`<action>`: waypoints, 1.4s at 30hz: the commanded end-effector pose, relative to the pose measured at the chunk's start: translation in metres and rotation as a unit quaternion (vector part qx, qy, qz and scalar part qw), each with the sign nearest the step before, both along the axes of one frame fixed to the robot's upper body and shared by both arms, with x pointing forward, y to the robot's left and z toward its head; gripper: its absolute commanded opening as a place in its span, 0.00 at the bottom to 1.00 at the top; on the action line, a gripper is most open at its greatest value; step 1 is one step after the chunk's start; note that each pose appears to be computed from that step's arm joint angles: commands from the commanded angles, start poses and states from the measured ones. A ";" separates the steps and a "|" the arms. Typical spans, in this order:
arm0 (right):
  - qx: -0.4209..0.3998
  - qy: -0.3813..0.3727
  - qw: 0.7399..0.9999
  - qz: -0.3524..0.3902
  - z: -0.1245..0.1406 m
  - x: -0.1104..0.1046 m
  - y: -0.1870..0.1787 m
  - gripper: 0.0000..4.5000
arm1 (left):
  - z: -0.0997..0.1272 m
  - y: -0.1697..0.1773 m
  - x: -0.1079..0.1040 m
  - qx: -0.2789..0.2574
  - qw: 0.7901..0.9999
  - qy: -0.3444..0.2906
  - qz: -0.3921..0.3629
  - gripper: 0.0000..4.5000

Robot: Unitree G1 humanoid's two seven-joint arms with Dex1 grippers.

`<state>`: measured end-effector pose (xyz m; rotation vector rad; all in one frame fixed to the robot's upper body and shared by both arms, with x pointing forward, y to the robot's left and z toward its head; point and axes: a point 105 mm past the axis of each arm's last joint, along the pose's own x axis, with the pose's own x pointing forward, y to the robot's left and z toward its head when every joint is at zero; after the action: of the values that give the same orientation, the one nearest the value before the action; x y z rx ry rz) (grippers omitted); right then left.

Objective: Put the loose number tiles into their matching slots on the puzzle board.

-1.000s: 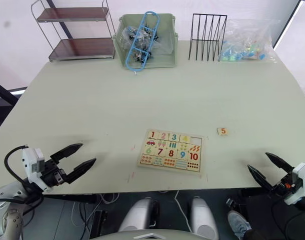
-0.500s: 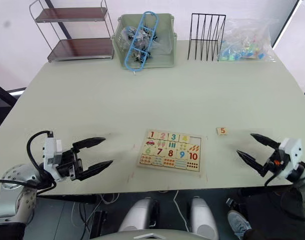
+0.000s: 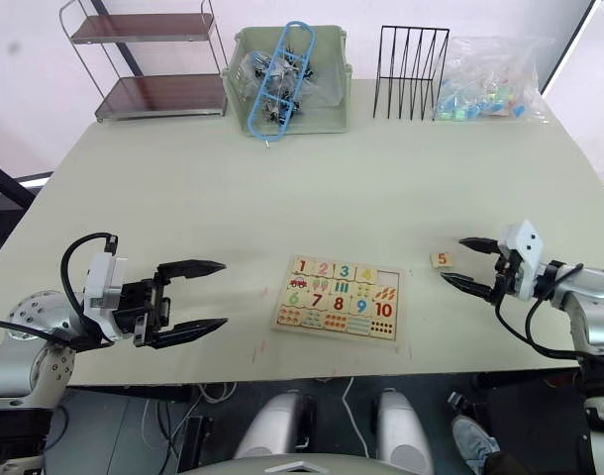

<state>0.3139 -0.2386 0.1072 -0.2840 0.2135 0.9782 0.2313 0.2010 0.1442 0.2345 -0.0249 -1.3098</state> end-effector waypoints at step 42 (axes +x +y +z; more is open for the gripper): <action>-0.205 0.029 0.961 0.186 -0.010 0.029 0.006 0.19 | 0.020 0.000 -0.009 0.023 0.998 -0.030 -0.051 1.00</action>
<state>0.3430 -0.2298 0.1010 -0.6904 0.4104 1.3216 0.2233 0.1992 0.1572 0.2898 -0.0321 -1.4200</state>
